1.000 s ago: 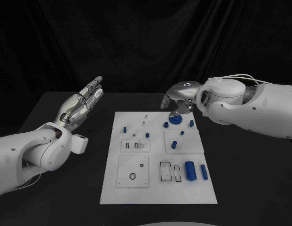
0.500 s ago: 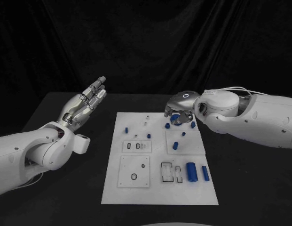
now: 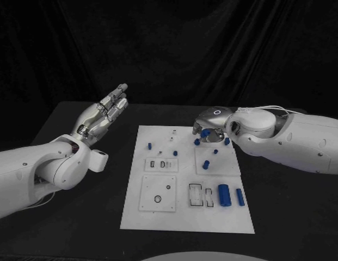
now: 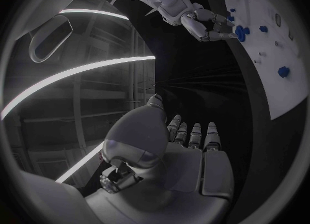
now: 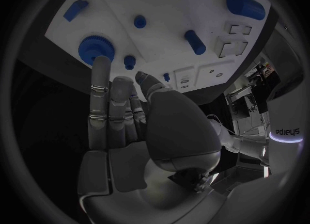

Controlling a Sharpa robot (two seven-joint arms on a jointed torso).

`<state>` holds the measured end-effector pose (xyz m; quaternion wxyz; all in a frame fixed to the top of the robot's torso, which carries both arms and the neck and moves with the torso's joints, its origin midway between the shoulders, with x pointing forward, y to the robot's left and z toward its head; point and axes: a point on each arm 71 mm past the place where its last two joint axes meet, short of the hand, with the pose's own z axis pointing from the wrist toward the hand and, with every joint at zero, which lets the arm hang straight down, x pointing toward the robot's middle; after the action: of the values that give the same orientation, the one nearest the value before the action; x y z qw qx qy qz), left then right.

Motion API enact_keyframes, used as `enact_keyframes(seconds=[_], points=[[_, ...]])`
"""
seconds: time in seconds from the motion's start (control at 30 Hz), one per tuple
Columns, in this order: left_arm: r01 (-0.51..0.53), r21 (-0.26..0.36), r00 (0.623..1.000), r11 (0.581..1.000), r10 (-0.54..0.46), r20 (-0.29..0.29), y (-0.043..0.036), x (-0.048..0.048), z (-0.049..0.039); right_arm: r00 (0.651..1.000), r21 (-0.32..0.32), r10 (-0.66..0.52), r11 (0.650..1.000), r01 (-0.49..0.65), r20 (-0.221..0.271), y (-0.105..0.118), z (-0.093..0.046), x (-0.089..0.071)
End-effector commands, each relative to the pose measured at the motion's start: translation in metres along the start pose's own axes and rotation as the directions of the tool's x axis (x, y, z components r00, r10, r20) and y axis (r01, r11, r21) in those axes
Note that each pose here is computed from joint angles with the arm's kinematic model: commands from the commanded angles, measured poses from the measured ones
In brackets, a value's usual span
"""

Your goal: Assemble the parts on the task board

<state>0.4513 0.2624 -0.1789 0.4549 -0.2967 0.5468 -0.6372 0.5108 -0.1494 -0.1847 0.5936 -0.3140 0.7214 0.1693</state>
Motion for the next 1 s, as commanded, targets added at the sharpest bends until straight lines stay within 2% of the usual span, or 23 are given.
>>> enact_keyframes(seconds=[0.03,0.33,0.7,1.0], points=[[0.010,0.102,1.000,0.995,-0.008,-0.018,-0.0086,0.0022,0.0012,0.998,-0.010,-0.007,1.000,0.008,0.057,0.000,-0.001,-0.002],[0.017,0.100,1.000,0.995,-0.014,-0.027,-0.0088,0.0049,0.0017,0.998,0.006,0.002,1.000,-0.002,0.069,-0.005,-0.009,0.001],[0.031,0.092,0.998,0.995,-0.027,-0.048,-0.0068,0.0087,0.0058,0.999,0.036,0.007,0.999,-0.009,0.049,-0.012,-0.020,0.005],[0.036,0.091,0.998,0.995,-0.031,-0.055,-0.0060,0.0098,0.0075,0.999,0.041,0.007,0.999,-0.009,0.046,-0.014,-0.021,0.005]])
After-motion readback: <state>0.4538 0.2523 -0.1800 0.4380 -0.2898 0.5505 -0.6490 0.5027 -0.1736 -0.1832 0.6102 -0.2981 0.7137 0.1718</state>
